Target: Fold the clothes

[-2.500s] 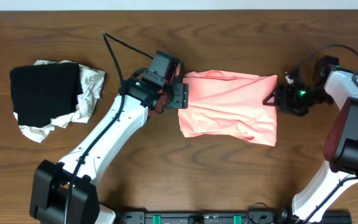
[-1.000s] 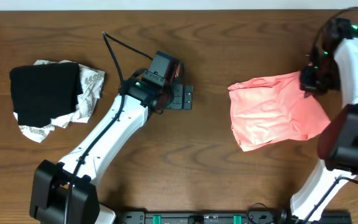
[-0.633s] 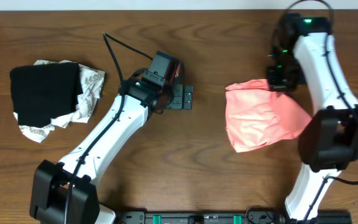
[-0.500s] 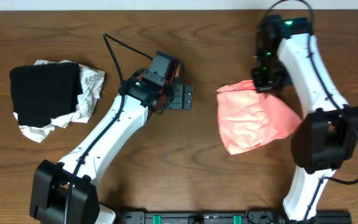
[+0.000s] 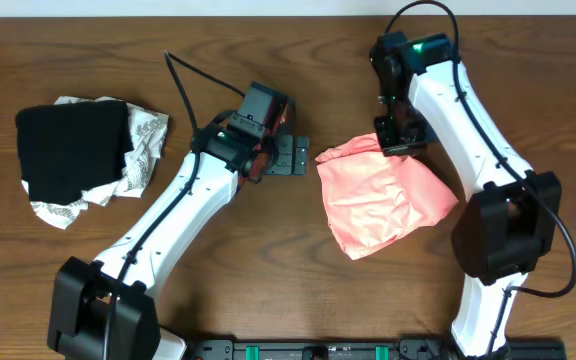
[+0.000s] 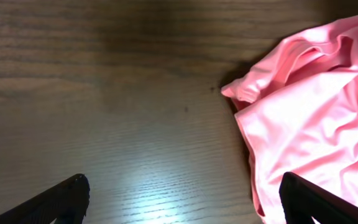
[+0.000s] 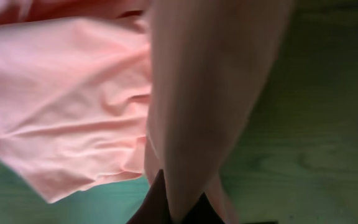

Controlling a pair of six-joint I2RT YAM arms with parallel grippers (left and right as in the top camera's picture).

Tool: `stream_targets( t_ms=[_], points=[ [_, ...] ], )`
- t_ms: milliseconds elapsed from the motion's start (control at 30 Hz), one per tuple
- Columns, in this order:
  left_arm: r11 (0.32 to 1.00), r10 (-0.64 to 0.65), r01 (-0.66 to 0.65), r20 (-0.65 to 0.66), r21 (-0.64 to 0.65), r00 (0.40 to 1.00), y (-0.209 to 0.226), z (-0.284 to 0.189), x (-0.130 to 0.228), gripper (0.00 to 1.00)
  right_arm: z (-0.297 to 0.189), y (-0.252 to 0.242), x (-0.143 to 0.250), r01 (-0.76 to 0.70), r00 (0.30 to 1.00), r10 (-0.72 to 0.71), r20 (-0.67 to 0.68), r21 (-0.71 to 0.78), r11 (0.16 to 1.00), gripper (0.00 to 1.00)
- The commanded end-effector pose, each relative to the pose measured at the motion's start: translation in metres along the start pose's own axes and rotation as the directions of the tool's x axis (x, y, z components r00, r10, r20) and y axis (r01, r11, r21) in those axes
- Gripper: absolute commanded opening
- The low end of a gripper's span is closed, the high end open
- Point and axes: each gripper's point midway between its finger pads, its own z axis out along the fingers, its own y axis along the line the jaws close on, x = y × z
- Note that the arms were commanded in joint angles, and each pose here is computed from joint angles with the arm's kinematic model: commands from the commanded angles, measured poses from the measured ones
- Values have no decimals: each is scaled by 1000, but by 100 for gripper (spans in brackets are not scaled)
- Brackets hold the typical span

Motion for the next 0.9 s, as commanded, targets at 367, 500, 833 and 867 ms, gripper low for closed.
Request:
stream_targets(
  t_ms=[367,500,833,867],
  points=[
    [1000,1,0,13,-16,1000,4,-9,-2,98,-12,-141,3,-211,977,211,37,340,916,1],
    [1000,1,0,13,-16,1000,4,-9,-2,98,-21,-148,1,-220,975,213,60,367,904,1],
    [1000,1,0,19,-14,1000,4,-9,-3,98,-23,-101,-8,-167,985,151,79,276,946,1],
    [1000,1,-1,19,-14,1000,4,-9,-3,98,-24,-95,-10,-158,986,139,87,272,949,1]
  ],
)
